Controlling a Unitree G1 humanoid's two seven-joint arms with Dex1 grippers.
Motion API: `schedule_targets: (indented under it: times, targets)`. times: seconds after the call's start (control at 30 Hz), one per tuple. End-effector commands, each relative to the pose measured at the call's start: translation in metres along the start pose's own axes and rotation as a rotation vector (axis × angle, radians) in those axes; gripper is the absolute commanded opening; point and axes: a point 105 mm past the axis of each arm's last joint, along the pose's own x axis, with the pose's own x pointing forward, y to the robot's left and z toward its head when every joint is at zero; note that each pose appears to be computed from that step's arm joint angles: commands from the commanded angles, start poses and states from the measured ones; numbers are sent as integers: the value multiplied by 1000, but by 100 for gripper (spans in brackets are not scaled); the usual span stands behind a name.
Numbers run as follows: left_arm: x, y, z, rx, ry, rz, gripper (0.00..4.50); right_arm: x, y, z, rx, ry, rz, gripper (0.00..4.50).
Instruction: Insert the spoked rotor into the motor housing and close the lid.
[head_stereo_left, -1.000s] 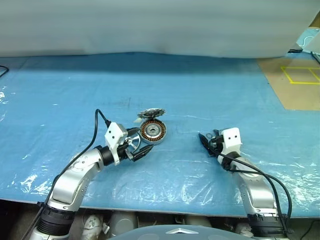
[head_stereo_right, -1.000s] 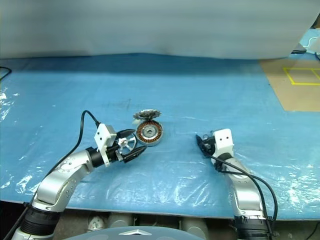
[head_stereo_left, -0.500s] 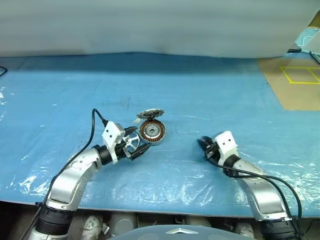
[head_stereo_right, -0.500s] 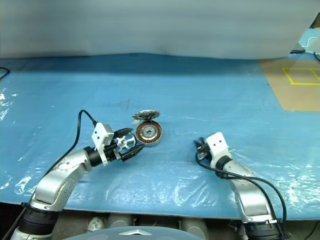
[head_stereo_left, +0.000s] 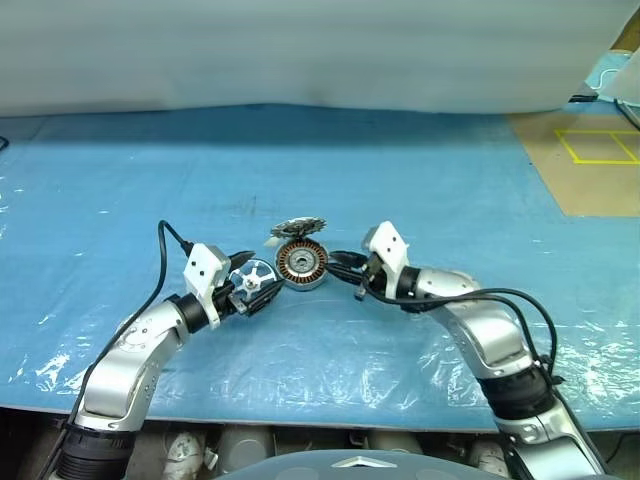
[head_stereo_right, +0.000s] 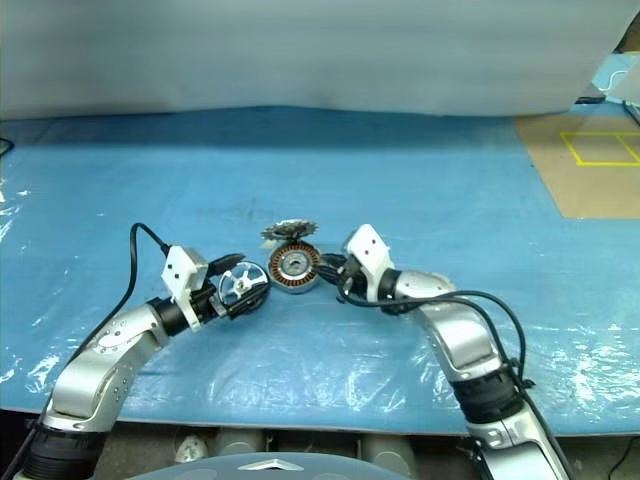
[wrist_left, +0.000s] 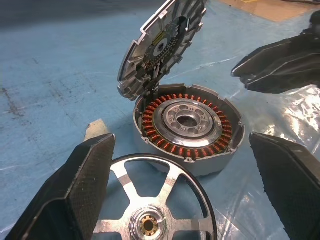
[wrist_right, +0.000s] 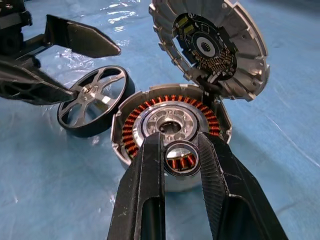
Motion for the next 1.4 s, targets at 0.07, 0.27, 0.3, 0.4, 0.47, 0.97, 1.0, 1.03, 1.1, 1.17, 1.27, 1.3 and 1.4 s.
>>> schedule_targets:
  times: [0.07,0.27,0.3,0.4,0.47,0.97,1.0,1.03,1.1,1.17,1.27,1.3,1.4]
  targets:
    - [-5,0,14,37,-53,18,450,18,-13,8,-3,-20,-56,58]
    - [-4,0,11,37,-48,17,450,34,-7,5,0,-10,-23,58]
    - [-4,0,11,37,-49,16,450,36,-4,7,1,-16,-12,58]
    - [-3,0,11,35,-50,14,450,41,3,10,4,-26,10,58]
    - [-3,0,11,38,-46,15,450,43,6,11,6,-29,15,58]
    - [-2,-2,7,24,-39,7,450,52,8,-3,24,5,8,58]
    - [-2,-2,6,24,-39,7,450,51,8,-4,22,8,9,58]
    - [-2,-2,6,24,-38,6,450,51,8,-5,21,10,8,58]
    - [-2,-2,5,23,-38,5,450,50,9,-5,21,9,7,93]
    - [-2,-3,5,20,-38,4,450,49,9,-4,20,5,5,156]
    - [-2,-3,4,20,-33,-2,450,42,11,13,40,-44,24,221]
    - [-1,-3,3,19,-33,-2,450,38,13,19,45,-61,37,221]
    - [0,-3,4,20,-33,-9,450,26,14,35,65,-94,56,221]
